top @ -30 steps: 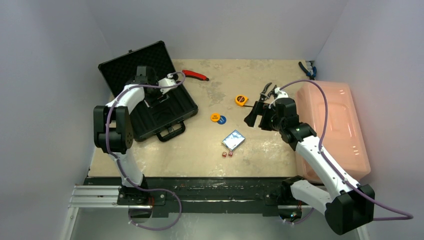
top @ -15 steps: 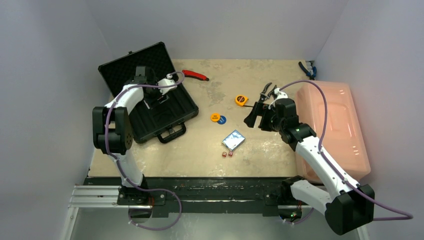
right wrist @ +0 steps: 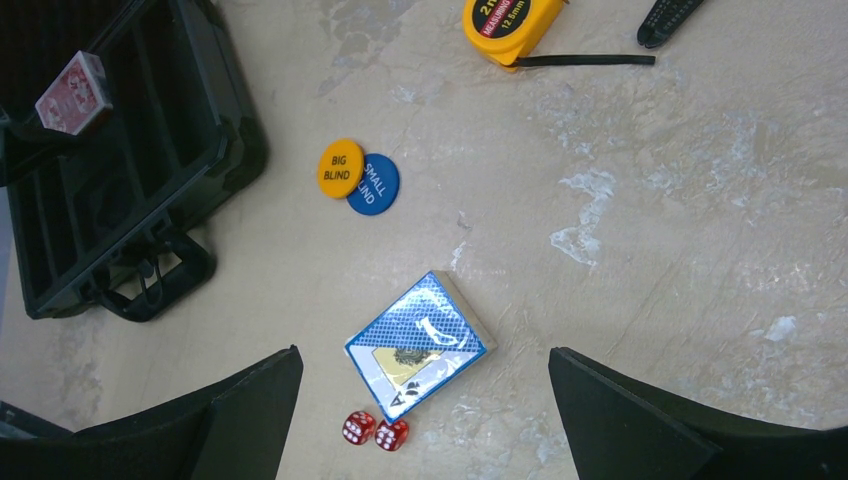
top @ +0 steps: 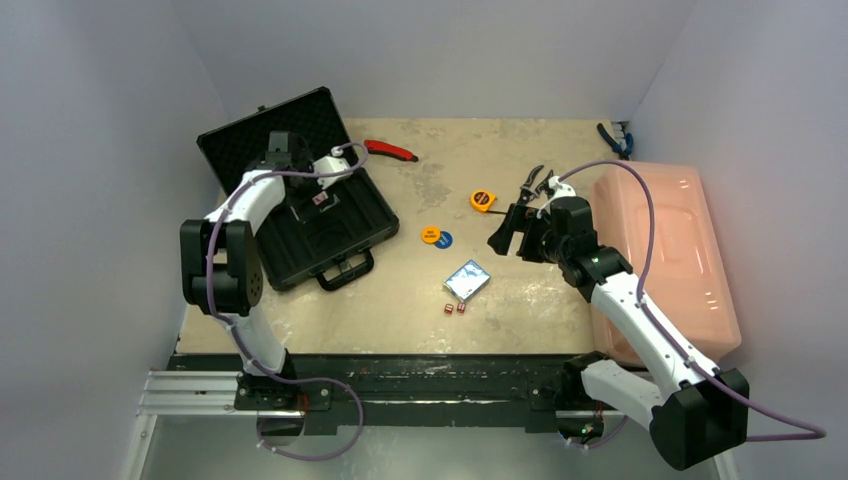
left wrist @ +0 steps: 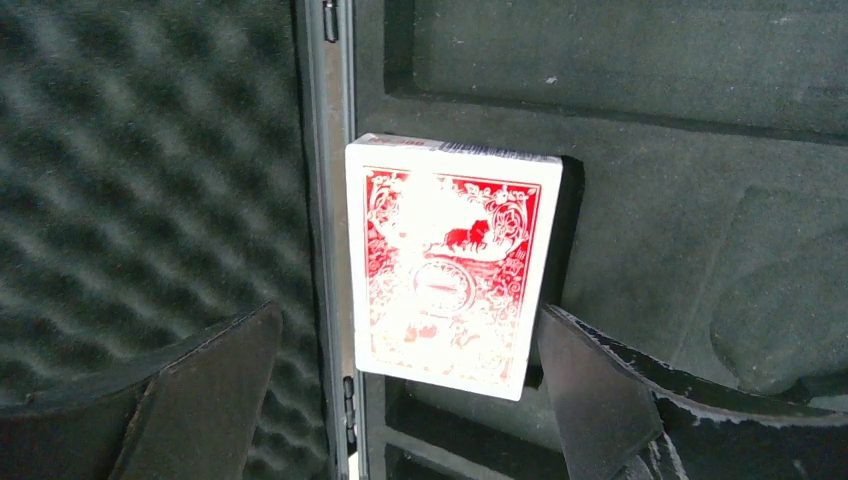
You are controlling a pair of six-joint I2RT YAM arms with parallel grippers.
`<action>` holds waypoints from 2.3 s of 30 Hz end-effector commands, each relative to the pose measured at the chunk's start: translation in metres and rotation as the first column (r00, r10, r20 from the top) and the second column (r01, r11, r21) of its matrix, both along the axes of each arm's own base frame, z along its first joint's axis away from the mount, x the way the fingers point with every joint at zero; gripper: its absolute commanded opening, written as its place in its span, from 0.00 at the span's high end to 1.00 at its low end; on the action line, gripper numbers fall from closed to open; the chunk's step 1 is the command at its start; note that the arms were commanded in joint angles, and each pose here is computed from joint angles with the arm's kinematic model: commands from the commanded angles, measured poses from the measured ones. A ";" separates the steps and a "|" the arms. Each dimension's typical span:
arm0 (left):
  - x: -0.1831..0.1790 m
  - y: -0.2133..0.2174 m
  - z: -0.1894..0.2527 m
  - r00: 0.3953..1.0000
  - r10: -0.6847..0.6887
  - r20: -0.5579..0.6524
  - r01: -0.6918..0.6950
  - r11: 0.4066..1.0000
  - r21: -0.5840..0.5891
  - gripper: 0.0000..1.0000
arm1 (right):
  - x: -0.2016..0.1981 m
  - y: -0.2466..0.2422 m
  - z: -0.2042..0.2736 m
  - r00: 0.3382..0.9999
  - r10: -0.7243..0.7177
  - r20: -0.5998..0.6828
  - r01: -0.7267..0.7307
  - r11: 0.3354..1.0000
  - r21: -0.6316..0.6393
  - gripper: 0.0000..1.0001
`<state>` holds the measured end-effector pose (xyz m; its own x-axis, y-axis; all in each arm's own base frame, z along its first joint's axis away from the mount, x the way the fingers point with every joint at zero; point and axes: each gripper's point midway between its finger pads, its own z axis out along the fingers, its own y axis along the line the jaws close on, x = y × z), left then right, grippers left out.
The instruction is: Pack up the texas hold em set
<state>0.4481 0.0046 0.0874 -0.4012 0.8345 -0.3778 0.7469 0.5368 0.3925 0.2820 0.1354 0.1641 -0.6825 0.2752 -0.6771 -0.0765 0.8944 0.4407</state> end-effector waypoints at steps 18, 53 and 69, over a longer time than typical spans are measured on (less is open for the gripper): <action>0.036 -0.021 0.130 0.844 0.422 0.330 -0.187 0.809 -0.557 0.00 | 0.007 0.000 0.005 0.999 0.003 0.039 -0.003 1.000 -0.009 0.01; 0.017 0.011 0.050 0.440 0.864 -0.246 -0.830 0.286 -0.479 0.51 | 0.014 -0.010 -0.008 0.999 -0.050 0.004 0.050 0.997 -0.066 0.01; 0.039 0.014 0.030 0.455 0.840 -0.296 -0.837 0.290 -0.464 0.58 | 0.014 -0.010 -0.013 0.999 -0.049 -0.008 0.049 0.996 -0.071 0.01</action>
<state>0.4722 0.0107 0.1055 -0.7906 -0.2563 -0.5561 -0.2344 0.9657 -0.1119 0.2897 0.1273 0.1468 -0.6958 0.2725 -0.6645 -0.0188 0.9180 0.3961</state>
